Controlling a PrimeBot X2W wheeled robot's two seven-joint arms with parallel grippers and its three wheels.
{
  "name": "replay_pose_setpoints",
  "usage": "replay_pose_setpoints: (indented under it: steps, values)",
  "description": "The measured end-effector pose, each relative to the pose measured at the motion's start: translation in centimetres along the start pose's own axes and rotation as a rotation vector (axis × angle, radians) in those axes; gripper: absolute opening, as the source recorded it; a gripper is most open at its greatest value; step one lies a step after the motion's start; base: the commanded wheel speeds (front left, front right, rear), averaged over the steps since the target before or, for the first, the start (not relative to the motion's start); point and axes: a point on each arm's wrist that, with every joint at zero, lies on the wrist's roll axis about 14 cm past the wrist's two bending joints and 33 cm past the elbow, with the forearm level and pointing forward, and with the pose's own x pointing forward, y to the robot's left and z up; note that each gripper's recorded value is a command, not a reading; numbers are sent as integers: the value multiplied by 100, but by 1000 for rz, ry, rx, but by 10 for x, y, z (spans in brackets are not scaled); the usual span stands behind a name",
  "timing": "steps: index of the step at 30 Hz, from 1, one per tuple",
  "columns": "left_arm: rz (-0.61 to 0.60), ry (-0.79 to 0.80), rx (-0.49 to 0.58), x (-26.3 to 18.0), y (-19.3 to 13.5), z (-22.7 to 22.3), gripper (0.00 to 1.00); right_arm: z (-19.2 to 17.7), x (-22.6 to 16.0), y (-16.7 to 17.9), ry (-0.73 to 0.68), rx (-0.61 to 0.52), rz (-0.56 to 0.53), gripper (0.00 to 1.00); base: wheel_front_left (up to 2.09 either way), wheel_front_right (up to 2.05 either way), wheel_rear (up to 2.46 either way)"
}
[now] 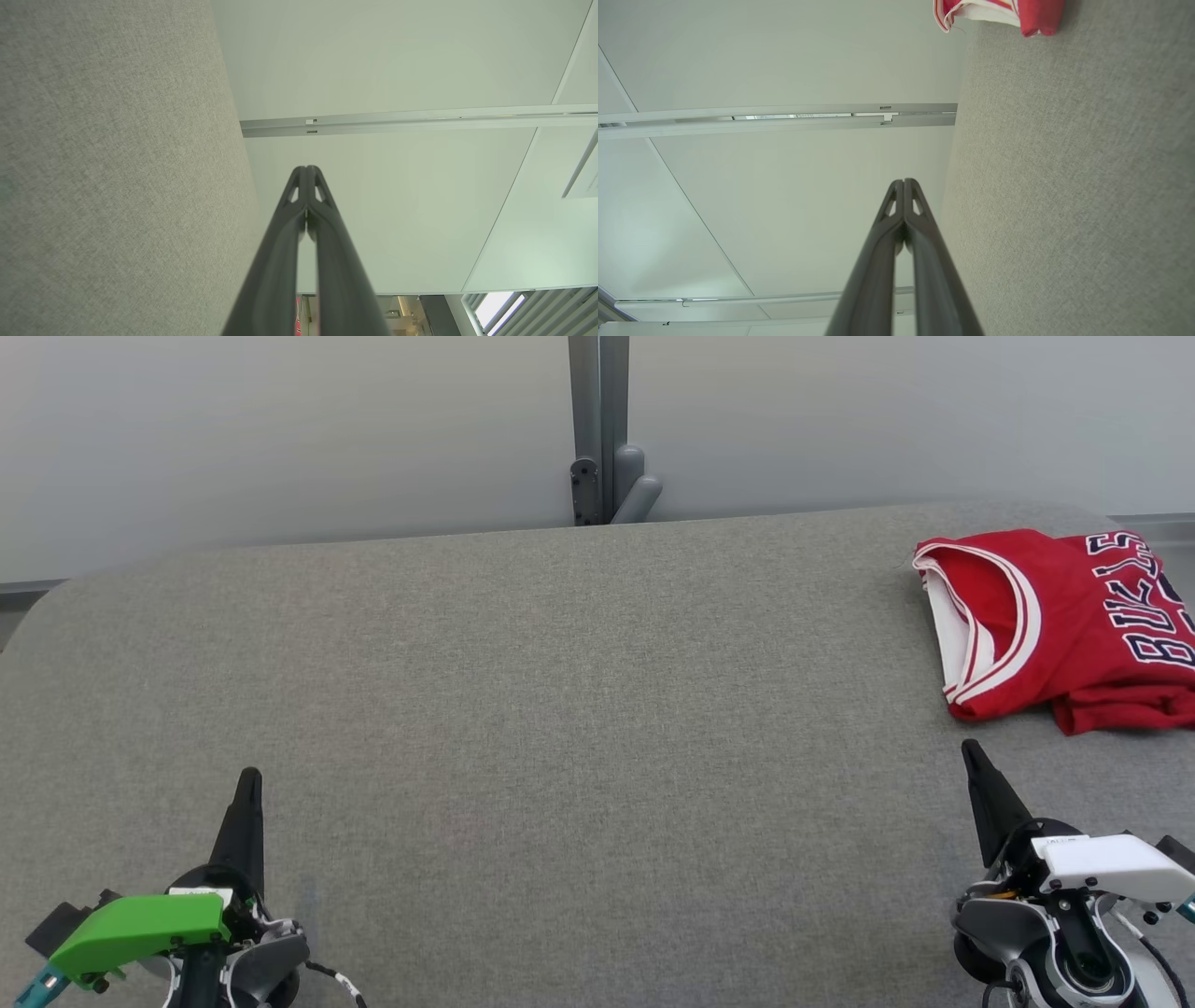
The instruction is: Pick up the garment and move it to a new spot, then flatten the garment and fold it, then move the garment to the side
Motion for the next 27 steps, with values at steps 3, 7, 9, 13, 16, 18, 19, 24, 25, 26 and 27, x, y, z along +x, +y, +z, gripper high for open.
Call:
replay_pose_setpoints:
  steps: [3,7,9,13,16,18,19,24,25,26,27]
  values:
    - [-7,-2,-23,1,-2,1,0,-1,0,0,4,19,1,0,0,0,0]
    - [-9,-1,-24,1,-2,1,0,-1,0,0,5,22,1,0,0,0,0]
    - [-9,-1,-24,1,-2,1,0,-1,0,0,5,22,1,0,0,0,0]
    - [-9,-1,-24,1,-3,1,0,-1,0,0,5,22,1,0,0,0,0]
    - [-9,-1,-24,1,-2,1,0,-1,0,0,5,22,1,0,0,0,0]
    - [-9,-1,-24,1,-3,1,0,-1,0,0,5,22,1,0,0,0,0]
    - [-9,-1,-24,1,-3,1,0,-1,0,0,5,22,1,0,0,0,0]
    - [-10,-1,-24,1,-3,1,0,-1,0,0,5,22,1,0,0,0,0]
    - [-10,-1,-24,1,-3,1,0,-1,0,0,5,22,1,0,0,0,0]
    - [-10,-1,-24,1,-3,1,0,-1,0,0,5,22,1,0,0,0,0]
    - [-10,-1,-24,1,-3,1,0,-1,0,0,5,22,1,0,0,0,0]
